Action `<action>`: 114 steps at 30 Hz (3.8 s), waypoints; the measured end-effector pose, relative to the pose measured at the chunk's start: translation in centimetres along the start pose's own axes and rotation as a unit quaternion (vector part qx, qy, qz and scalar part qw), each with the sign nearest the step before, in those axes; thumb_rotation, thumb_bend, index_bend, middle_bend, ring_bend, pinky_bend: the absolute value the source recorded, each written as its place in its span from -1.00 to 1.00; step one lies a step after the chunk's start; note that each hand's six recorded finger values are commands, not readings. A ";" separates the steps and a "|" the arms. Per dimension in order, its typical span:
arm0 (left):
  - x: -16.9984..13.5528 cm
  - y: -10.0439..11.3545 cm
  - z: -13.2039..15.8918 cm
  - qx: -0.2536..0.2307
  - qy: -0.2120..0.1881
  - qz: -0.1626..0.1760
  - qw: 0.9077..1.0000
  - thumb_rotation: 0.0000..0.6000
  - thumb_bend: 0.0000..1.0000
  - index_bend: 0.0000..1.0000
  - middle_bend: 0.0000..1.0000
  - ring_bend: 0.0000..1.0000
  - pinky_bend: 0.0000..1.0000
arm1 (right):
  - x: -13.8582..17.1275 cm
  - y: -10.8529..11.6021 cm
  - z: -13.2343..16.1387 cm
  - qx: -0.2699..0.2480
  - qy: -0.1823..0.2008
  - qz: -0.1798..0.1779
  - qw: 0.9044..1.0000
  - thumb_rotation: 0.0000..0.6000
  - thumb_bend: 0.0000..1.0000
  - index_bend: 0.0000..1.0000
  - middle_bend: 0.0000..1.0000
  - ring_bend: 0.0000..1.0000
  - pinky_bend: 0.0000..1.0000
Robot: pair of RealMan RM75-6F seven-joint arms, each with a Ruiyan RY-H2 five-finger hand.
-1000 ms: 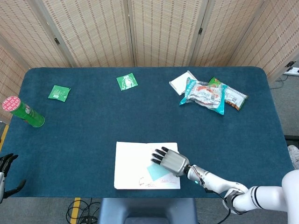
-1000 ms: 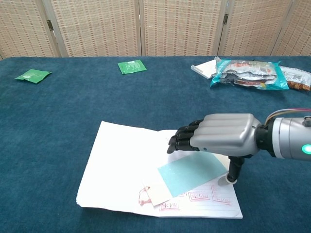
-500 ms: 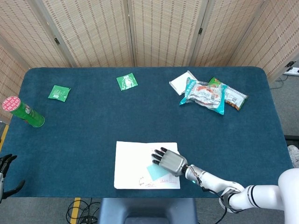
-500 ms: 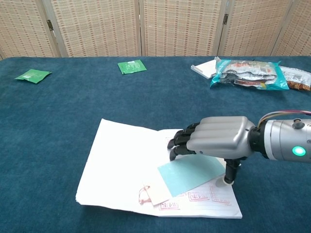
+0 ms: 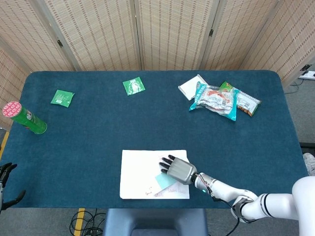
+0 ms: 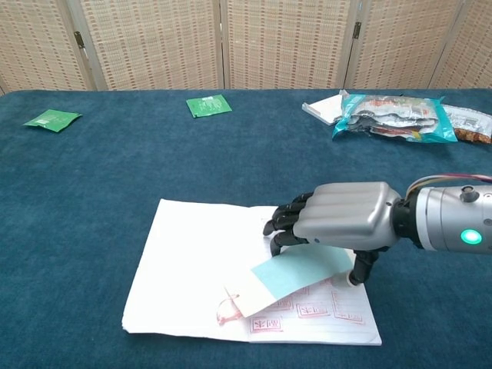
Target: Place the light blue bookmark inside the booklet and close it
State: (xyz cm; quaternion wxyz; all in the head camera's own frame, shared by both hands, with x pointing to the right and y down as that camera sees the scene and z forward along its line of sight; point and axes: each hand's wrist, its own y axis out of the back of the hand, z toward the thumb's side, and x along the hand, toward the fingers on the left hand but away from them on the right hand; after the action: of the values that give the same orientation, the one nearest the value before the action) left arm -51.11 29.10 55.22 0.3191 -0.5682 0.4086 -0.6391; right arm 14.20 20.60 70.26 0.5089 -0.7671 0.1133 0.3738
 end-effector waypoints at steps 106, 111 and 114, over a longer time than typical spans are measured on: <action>-0.1 1.0 1.4 0.021 -0.007 -0.002 1.000 1.00 -0.46 -0.62 -0.67 -0.70 -0.60 | 0.2 2.8 -0.4 0.209 0.318 -0.168 0.909 1.00 -0.54 -0.59 -0.90 -1.00 -1.00; 0.0 1.0 1.5 0.021 -0.008 -0.003 1.000 1.00 -0.46 -0.62 -0.67 -0.70 -0.60 | -0.3 1.9 -2.1 0.227 0.297 -0.142 0.917 1.00 -0.54 -0.59 -0.92 -1.00 -1.00; 0.0 1.0 1.5 0.021 -0.009 -0.003 1.000 1.00 -0.46 -0.62 -0.67 -0.70 -0.60 | -0.7 1.7 -2.8 0.234 0.286 -0.134 0.920 1.00 -0.54 -0.59 -0.94 -1.00 -1.00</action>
State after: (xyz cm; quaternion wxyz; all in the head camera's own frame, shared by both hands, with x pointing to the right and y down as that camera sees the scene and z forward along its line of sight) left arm -49.65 28.41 54.41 0.3327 -0.5680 0.3905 -0.6436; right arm 14.04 17.30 70.13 0.6650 -0.7086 0.2340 0.0300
